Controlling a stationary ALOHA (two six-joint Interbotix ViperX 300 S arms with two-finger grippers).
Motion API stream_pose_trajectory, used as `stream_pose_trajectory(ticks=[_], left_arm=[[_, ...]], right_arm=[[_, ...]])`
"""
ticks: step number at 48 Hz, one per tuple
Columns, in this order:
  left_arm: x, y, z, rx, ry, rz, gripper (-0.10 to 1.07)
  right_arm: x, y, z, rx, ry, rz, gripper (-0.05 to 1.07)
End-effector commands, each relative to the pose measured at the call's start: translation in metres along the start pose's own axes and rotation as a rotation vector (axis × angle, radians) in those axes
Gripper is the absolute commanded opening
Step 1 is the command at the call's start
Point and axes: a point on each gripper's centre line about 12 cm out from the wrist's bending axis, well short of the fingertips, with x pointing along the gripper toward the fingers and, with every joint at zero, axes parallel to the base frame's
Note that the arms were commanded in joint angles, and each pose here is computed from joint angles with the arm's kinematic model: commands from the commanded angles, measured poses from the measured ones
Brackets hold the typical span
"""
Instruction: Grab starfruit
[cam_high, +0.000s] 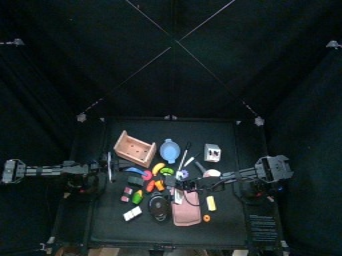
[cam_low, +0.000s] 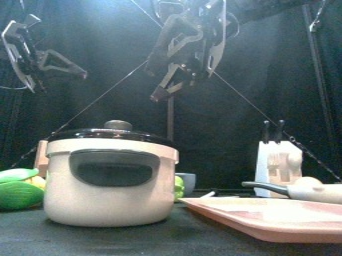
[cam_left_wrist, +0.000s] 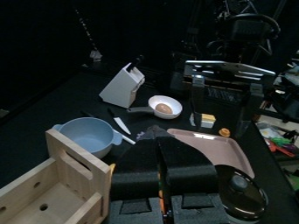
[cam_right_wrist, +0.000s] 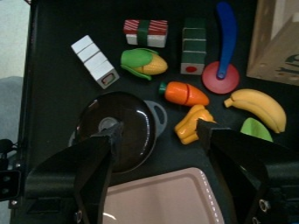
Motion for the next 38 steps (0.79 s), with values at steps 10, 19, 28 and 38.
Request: stream_pose_trajectory(ticks=[10, 19, 28, 38], left_arm=[[0.002, -0.002, 0.006, 0.000, -0.018, -0.006, -0.02], [0.002, -0.002, 0.006, 0.004, -0.019, -0.009, -0.02], [0.000, -0.001, 0.001, 0.005, -0.004, -0.007, -0.02], [-0.001, -0.001, -0.006, 0.006, 0.015, -0.007, -0.02]], right_arm=[[-0.034, -0.019, 0.011, 0.070, -0.068, -0.013, 0.98], [-0.035, -0.038, -0.001, 0.068, -0.050, -0.053, 0.98], [-0.024, -0.064, -0.013, 0.094, -0.012, -0.110, 0.98], [-0.002, -0.078, -0.021, 0.073, 0.035, -0.146, 0.98]])
